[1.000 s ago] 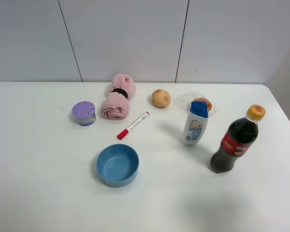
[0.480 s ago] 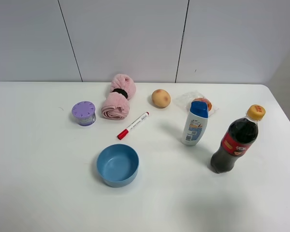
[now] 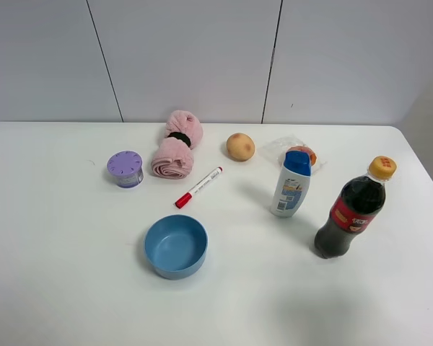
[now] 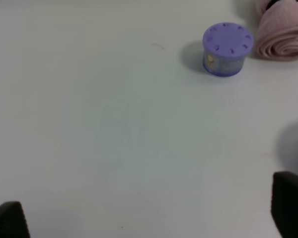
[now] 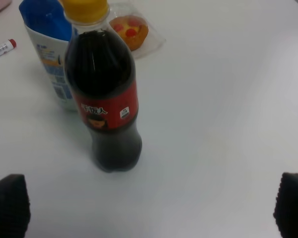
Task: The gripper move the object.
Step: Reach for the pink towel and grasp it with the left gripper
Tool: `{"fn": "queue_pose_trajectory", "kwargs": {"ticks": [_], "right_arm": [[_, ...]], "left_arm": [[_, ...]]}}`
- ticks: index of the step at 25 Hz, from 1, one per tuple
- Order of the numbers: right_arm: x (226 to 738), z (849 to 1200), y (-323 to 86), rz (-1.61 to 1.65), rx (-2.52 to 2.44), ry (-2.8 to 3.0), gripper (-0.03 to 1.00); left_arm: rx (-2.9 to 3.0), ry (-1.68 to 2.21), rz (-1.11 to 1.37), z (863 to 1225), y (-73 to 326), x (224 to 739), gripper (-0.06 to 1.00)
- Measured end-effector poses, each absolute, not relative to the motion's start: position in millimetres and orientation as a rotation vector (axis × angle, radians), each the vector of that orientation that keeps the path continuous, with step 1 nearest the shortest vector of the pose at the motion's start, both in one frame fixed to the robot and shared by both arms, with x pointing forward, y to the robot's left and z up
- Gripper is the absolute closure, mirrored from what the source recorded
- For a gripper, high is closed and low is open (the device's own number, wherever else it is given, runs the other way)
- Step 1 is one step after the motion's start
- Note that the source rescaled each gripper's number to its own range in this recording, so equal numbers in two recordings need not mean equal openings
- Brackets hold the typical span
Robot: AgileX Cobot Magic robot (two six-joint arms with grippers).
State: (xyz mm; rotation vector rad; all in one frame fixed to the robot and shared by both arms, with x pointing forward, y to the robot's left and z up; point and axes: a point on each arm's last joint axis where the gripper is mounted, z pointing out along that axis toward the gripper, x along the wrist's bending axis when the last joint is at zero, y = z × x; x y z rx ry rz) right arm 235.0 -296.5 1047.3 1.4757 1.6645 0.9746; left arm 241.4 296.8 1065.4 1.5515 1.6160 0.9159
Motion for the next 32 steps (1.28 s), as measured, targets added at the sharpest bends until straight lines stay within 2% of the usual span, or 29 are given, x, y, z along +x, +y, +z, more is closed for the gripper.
{"fn": "queue_pose_trajectory", "kwargs": {"ticks": [10, 20, 32], "right_arm": [[235, 1047, -297, 0.975, 1.476, 1.664, -0.03], [235, 1047, -297, 0.975, 1.476, 1.664, -0.03], [235, 1047, -297, 0.975, 1.476, 1.664, -0.03]], "left_arm": [[1.620, 1.693, 0.827, 1114, 300, 285, -0.04], [1.677, 1.807, 0.612, 1110, 301, 357, -0.04], [1.773, 1.798, 0.515, 1131, 295, 452, -0.05]]}}
